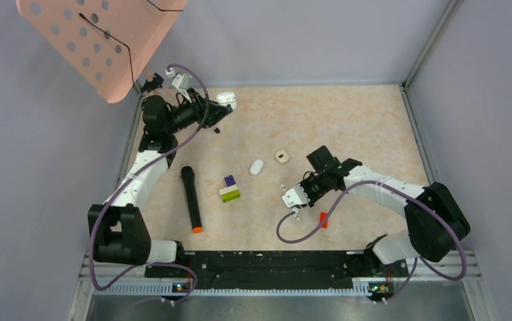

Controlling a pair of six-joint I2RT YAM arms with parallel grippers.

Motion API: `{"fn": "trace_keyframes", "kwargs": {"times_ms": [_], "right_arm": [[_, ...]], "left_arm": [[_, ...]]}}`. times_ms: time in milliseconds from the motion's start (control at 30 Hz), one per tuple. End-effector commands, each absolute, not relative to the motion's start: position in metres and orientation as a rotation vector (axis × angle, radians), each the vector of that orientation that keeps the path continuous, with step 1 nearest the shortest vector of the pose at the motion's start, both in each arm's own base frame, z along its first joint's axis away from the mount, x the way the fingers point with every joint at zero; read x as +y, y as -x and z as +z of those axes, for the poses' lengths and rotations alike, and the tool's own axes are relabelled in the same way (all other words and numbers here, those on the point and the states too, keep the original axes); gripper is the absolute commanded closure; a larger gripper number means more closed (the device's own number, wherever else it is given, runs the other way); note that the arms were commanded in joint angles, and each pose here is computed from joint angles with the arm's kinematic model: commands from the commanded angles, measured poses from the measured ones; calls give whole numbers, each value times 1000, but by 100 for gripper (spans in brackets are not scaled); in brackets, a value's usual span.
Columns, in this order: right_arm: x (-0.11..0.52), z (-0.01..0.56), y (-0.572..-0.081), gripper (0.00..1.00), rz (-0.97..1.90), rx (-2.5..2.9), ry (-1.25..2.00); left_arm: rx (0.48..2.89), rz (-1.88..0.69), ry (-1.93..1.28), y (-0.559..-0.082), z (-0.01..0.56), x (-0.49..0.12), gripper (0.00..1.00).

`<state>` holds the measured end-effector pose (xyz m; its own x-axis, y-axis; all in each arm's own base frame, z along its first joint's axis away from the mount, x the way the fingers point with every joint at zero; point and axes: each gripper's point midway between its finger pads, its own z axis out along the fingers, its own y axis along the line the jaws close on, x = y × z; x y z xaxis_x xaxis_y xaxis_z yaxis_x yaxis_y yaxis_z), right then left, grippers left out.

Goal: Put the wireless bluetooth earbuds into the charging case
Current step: Place the earbud at the center of the board, then pick up the earbud from the center of the board.

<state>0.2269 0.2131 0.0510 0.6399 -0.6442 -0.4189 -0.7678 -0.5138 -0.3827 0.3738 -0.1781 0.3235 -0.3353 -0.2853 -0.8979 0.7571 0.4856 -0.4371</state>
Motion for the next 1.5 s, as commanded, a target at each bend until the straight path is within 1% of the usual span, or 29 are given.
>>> {"fn": "trace_keyframes", "kwargs": {"times_ms": [0, 167, 300, 500, 600, 733, 900, 1267, 1467], "right_arm": [[225, 75, -236, 76, 320, 1084, 2277], [226, 90, -237, 72, 342, 1191, 2198], [230, 111, -238, 72, 440, 1437, 2016], [222, 85, -217, 73, 647, 1885, 1877], [223, 78, -221, 71, 696, 1995, 1791], [222, 71, -227, 66, 674, 1998, 1809], [221, 58, -231, 65, 657, 1992, 1853], [218, 40, -239, 66, 610, 1942, 1938], [218, 34, -238, 70, 616, 1933, 1962]], "left_arm": [[1524, -1096, -448, -367, 338, -178, 100], [1523, -1103, -440, -369, 338, -180, 100], [1522, -1099, -437, -369, 338, -179, 100], [1543, -1100, -410, -369, 331, -178, 100], [1544, -1094, -413, -369, 332, -178, 100], [1546, -1086, -416, -368, 332, -177, 100], [1552, -1084, -410, -368, 331, -177, 100], [1558, -1072, -405, -367, 328, -175, 100], [1559, -1072, -403, -368, 328, -175, 100]]}}
